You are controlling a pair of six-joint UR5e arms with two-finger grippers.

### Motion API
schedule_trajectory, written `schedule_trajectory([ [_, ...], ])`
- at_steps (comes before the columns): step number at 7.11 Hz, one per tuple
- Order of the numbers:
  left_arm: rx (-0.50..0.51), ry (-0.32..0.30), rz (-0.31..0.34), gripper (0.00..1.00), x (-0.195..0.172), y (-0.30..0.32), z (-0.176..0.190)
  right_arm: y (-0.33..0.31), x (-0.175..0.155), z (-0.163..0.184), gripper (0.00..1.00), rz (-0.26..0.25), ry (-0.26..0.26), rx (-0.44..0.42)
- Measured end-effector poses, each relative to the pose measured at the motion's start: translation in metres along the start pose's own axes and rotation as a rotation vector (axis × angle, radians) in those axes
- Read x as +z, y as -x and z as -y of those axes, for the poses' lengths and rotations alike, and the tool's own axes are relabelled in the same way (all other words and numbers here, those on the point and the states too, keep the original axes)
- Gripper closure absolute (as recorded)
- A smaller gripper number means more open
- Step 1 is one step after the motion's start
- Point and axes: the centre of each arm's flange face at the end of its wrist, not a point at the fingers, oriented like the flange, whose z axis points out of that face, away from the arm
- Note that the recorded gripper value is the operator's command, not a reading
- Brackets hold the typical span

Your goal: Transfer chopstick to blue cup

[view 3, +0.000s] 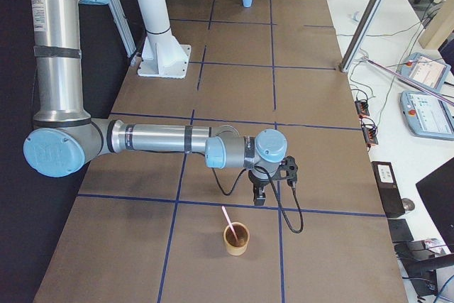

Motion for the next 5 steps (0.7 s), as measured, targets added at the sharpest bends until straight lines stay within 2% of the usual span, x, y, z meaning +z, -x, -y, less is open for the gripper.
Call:
schedule_trajectory([
  [1,-0.010,0.001,-0.002,1.00,0.000,-0.003,0.003,0.000,0.000,0.000,0.00,0.000,0.000,-0.001],
  [3,-0.123,-0.007,-0.022,1.00,0.000,-0.035,0.028,-0.002,0.003,0.000,0.00,0.000,0.006,0.002],
  [5,-0.187,-0.036,-0.081,1.00,-0.012,-0.115,0.082,-0.001,0.009,0.000,0.00,0.011,0.018,0.002],
])
